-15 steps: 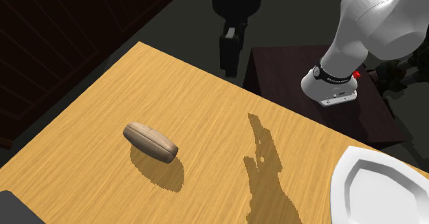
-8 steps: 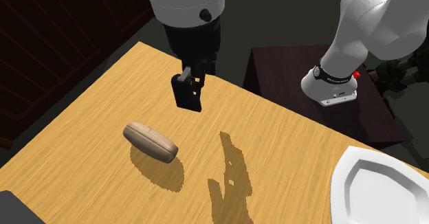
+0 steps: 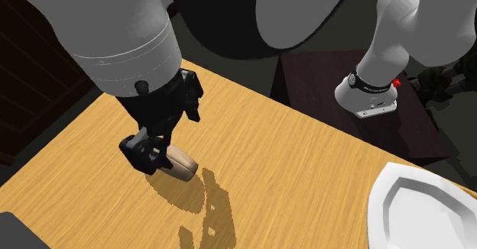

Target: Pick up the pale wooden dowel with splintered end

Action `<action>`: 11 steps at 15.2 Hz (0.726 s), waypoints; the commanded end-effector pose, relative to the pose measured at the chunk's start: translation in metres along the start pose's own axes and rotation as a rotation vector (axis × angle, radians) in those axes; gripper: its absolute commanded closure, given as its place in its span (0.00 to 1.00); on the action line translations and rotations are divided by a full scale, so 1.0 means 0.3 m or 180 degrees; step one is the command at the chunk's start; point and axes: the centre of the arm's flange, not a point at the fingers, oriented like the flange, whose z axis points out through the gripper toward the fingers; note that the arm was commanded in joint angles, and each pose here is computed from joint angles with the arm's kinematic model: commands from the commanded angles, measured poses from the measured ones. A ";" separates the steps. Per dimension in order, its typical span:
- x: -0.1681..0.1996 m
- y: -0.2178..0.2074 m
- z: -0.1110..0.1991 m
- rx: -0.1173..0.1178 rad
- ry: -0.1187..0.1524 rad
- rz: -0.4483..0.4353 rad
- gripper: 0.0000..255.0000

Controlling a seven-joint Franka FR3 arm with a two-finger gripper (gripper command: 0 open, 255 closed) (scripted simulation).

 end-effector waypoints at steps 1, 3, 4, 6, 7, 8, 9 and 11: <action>0.048 -0.065 0.018 0.0015 0.0015 0.0067 0.00; 0.065 -0.089 0.041 0.0019 0.0020 0.0088 0.00; 0.066 -0.088 0.059 0.0019 0.0020 0.0088 0.00; 0.068 -0.085 0.094 0.0019 0.0020 0.0088 0.00; 0.069 -0.084 0.111 0.0019 0.0020 0.0088 0.00; 0.071 -0.082 0.129 0.0019 0.0020 0.0088 0.00; 0.072 -0.081 0.146 0.0019 0.0020 0.0088 0.00; 0.072 -0.080 0.156 0.0020 0.0020 0.0088 0.00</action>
